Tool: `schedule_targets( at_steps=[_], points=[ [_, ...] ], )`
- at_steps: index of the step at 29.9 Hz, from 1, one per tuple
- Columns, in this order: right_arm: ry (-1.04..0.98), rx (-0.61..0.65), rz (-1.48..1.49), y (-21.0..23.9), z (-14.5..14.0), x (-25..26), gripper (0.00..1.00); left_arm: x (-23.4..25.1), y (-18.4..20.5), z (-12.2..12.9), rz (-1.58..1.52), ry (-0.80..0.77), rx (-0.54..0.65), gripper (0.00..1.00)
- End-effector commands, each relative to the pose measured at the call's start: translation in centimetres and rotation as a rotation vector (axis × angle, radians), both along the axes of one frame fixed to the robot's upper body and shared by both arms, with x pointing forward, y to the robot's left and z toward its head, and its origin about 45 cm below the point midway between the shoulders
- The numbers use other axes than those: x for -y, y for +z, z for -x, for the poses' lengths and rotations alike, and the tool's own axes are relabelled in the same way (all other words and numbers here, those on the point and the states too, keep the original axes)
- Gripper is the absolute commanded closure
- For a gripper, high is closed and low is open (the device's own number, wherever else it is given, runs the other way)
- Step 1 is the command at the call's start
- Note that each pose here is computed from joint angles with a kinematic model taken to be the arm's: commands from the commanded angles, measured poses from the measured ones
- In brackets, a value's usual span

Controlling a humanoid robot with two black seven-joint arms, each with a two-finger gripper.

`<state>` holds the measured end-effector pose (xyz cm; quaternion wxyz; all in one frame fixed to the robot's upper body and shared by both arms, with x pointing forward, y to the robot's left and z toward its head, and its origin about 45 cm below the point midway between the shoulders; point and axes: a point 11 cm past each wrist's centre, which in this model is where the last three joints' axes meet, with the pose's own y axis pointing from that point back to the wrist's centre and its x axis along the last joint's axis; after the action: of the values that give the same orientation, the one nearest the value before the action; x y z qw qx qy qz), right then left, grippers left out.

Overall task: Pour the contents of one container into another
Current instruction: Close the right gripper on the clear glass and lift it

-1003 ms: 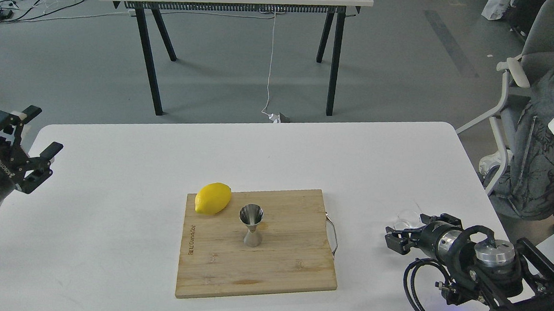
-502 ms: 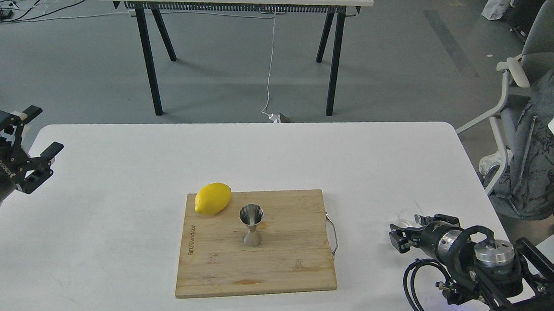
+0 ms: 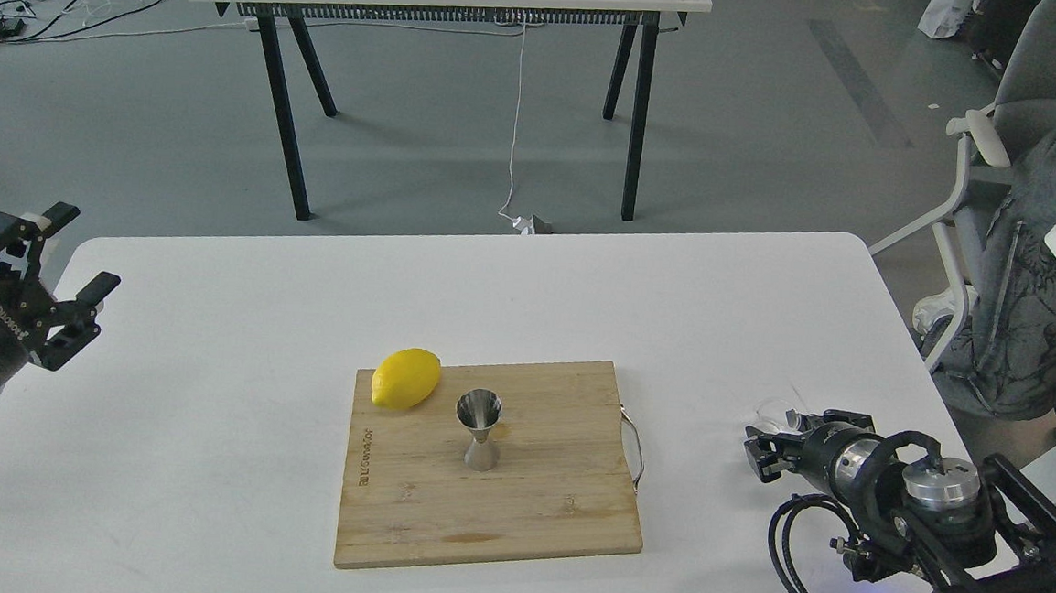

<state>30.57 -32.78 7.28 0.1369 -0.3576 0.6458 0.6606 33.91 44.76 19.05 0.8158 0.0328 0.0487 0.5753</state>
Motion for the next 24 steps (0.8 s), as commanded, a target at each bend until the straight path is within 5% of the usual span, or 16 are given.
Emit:
schedule_targets(
  at_steps=[1, 24],
  points=[
    [0.001, 0.004, 0.002, 0.08, -0.08, 0.05, 0.45, -0.02, -0.02, 0.0, 0.0, 0.001, 0.0, 0.04],
    [0.017, 0.041, 0.006, 0.18, -0.15, -0.07, 0.54, -0.09, -0.5, 0.04, 0.004, 0.011, -0.008, 0.04]
  ],
)
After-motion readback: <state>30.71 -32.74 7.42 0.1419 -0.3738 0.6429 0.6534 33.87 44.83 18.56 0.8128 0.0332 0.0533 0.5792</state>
